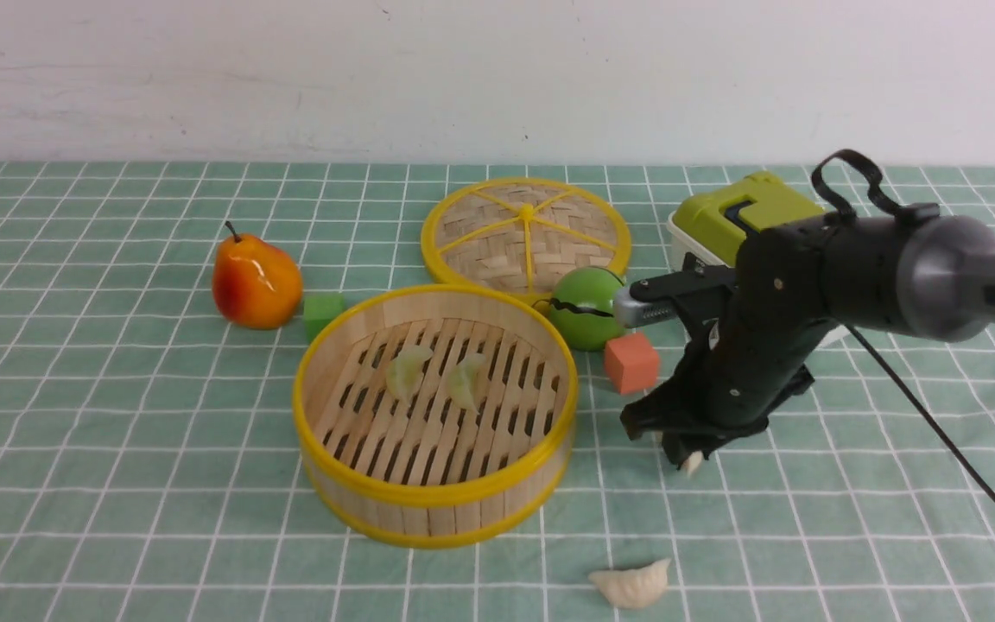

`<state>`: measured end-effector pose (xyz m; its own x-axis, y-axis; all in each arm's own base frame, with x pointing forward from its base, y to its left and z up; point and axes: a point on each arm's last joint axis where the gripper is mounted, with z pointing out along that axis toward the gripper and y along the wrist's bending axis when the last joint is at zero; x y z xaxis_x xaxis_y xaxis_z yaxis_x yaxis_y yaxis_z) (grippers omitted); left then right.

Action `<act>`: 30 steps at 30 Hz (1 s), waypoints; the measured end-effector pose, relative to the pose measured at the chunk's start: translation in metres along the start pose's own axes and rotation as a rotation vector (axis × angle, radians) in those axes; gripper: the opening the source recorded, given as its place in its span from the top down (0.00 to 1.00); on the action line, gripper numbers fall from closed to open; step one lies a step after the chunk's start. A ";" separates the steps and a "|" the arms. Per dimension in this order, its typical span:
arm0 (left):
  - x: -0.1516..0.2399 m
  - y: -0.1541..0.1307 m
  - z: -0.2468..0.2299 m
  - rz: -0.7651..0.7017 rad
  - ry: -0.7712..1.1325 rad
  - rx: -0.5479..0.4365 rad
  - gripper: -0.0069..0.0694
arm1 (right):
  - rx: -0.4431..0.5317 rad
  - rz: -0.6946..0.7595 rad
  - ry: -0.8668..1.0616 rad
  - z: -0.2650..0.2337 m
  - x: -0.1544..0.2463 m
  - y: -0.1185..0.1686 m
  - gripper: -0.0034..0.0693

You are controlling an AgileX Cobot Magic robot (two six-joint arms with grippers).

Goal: Put the dumplings into the steamer on the table with the blue tablecloth.
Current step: 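Reach for and grasp a dumpling lying on the table beside the steamer, then place the dumpling in the bamboo steamer basket with the right gripper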

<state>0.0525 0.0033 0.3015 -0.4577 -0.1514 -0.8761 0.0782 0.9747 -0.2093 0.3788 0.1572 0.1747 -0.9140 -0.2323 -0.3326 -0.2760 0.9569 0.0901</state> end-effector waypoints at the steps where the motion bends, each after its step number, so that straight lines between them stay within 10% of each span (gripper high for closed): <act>1: 0.007 0.002 0.003 0.006 0.010 -0.007 0.93 | -0.003 -0.001 -0.005 -0.011 -0.003 0.001 0.68; 9: 0.021 0.003 0.013 0.031 0.025 0.003 0.93 | -0.226 0.011 -0.239 -0.097 -0.035 0.064 0.68; 17: 0.020 0.002 0.013 0.033 0.021 0.007 0.93 | -0.370 -0.059 -0.206 -0.041 -0.013 0.162 0.68; 30: 0.021 0.002 0.013 0.031 0.030 0.004 0.93 | -0.343 0.012 -0.186 0.013 -0.009 0.167 0.61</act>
<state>0.0547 0.0004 0.2766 -0.4813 -0.1166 -0.8688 0.0957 0.9782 -0.1843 0.3450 0.3216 0.1805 -0.8572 -0.1554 -0.4910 -0.3775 0.8382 0.3936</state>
